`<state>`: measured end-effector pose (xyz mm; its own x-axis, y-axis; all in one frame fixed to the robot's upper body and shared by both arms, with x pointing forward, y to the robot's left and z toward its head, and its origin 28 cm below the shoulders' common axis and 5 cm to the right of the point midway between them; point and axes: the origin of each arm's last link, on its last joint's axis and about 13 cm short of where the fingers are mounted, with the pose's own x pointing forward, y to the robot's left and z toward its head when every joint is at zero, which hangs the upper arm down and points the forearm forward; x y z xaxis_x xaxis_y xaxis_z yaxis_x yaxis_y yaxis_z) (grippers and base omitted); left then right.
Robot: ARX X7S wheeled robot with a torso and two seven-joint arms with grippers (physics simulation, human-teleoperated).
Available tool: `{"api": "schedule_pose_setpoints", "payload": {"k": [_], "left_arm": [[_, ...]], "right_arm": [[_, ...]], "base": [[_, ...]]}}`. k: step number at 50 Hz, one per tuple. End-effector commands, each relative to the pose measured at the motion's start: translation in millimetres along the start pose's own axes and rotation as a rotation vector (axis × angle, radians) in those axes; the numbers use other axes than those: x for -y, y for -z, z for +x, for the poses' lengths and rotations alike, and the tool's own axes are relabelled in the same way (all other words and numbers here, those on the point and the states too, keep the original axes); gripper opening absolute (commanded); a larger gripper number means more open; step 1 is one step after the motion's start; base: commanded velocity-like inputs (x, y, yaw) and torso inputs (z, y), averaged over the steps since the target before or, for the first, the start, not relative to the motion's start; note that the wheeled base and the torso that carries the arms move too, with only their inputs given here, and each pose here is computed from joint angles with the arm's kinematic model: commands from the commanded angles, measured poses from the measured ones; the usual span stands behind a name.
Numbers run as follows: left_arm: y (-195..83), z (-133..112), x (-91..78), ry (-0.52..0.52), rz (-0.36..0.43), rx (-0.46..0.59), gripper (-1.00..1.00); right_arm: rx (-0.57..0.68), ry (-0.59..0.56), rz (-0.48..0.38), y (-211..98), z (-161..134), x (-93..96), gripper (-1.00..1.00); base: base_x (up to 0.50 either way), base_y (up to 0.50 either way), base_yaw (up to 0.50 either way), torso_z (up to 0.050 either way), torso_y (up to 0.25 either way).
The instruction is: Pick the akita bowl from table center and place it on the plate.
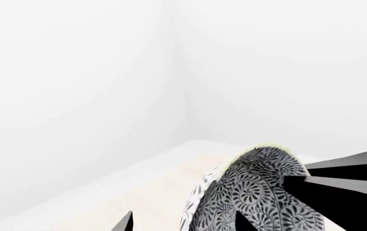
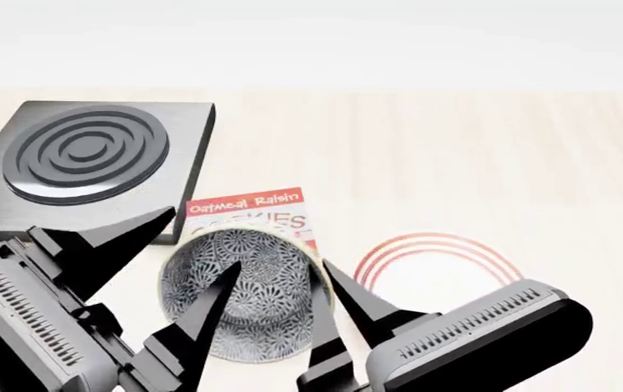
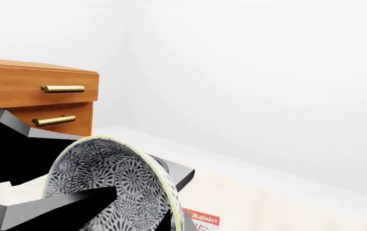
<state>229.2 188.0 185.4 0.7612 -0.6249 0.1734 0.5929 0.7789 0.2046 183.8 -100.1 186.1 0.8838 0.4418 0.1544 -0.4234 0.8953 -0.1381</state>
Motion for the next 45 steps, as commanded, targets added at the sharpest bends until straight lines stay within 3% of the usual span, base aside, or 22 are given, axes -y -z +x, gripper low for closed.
{"api": "schedule_pose_setpoints", "payload": {"k": [1,22,34,45], "left_arm": [[-2.7,4.2,-1.6,-0.001,-0.034,0.021,1.00],[-3.2,-1.0,-1.4,-0.006,-0.031,0.029,1.00],[-5.4,-11.5,0.4,-0.022,-0.028,0.049,1.00],[-5.6,-32.2,18.3,-0.061,-0.031,0.084,1.00]], "right_arm": [[0.059,0.057,-0.043,-3.1,0.1,1.9,-1.00],[0.042,0.079,-0.026,1.8,1.3,4.8,-1.00],[0.030,0.145,0.030,6.6,7.5,16.7,-1.00],[-0.033,0.243,0.150,15.9,20.2,30.7,-1.00]], "base": [[0.00,0.00,0.00,0.000,0.000],[0.00,0.00,0.00,0.000,0.000],[0.00,0.00,0.00,0.000,0.001],[0.00,0.00,0.00,0.000,0.000]]}}
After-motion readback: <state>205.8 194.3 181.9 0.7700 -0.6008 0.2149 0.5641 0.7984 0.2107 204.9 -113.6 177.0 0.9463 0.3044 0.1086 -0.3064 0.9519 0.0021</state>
